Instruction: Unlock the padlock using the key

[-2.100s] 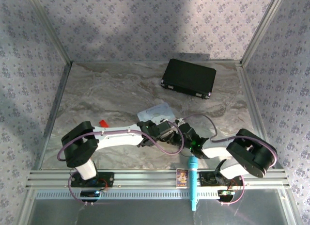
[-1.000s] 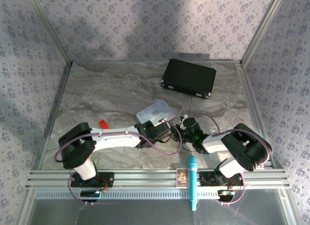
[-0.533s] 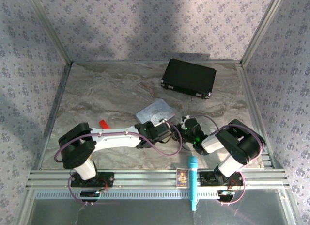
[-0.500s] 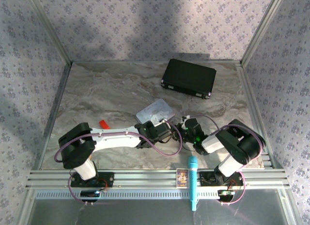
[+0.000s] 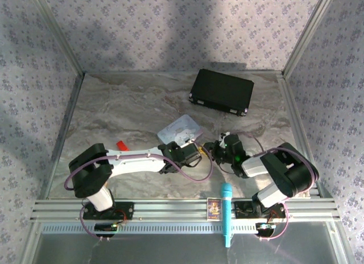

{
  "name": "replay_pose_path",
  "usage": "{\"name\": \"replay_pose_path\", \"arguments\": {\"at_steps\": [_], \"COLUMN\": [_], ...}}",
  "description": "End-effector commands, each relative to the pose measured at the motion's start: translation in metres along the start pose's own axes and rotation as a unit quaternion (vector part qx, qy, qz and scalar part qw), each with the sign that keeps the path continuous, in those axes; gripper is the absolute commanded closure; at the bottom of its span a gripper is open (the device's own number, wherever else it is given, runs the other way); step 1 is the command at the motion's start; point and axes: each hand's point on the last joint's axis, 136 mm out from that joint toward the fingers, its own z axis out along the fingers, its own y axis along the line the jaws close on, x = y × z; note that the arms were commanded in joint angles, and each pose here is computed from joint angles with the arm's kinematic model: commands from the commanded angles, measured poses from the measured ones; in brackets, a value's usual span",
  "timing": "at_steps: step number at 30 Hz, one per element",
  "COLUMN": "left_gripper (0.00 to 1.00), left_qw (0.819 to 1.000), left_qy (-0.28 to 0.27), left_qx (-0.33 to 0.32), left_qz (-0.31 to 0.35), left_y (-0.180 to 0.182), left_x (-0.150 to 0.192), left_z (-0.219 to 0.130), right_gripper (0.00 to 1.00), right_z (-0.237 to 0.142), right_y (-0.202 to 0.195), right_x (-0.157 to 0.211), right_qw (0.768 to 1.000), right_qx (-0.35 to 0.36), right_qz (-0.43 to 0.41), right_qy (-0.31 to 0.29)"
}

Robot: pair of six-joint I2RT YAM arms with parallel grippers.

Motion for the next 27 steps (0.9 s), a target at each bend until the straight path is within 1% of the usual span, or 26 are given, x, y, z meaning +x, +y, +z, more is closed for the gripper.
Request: {"name": "replay_pose_path", "arguments": {"at_steps": [1, 5, 9, 10, 14, 19, 22, 26, 27], "left_gripper": [0.58, 0.57, 0.55, 0.54, 0.50, 0.45, 0.41, 0.30, 0.26], "left_qw": [0.995, 0.996, 0.997, 0.996, 0.996, 0.996, 0.996, 0.996, 0.997], "left_qy": [0.090, 0.081, 0.073, 0.082, 0.079, 0.068, 0.064, 0.065, 0.058], "left_qx": [0.022, 0.018, 0.005, -0.001, -0.017, -0.027, -0.034, -0.040, -0.040], "left_qz": [0.040, 0.035, 0.032, 0.041, 0.047, 0.048, 0.048, 0.042, 0.033], "left_y": [-0.012, -0.008, -0.003, -0.001, 0.005, 0.010, 0.015, 0.022, 0.023], "left_x": [0.048, 0.039, 0.031, 0.035, 0.028, 0.022, 0.020, 0.021, 0.018], "left_z": [0.013, 0.010, 0.009, 0.009, 0.008, 0.007, 0.006, 0.006, 0.007], "right_gripper": [1.00, 1.00, 1.00, 1.00, 1.00, 1.00, 1.00, 1.00, 1.00], "right_z": [0.003, 0.005, 0.002, 0.001, -0.007, -0.017, -0.023, -0.031, -0.032], "right_y": [-0.008, -0.015, -0.039, -0.043, -0.062, -0.072, -0.079, -0.090, -0.090], "right_x": [0.017, 0.029, 0.035, 0.037, 0.044, 0.044, 0.044, 0.048, 0.049], "right_qw": [0.998, 0.995, 0.988, 0.986, 0.979, 0.975, 0.972, 0.963, 0.960], "right_qx": [0.015, 0.047, 0.102, 0.110, 0.147, 0.164, 0.174, 0.196, 0.202], "right_qz": [-0.014, -0.047, -0.052, -0.053, -0.052, -0.053, -0.049, -0.049, -0.052], "right_qy": [0.051, 0.078, 0.103, 0.111, 0.133, 0.138, 0.148, 0.177, 0.186]}}
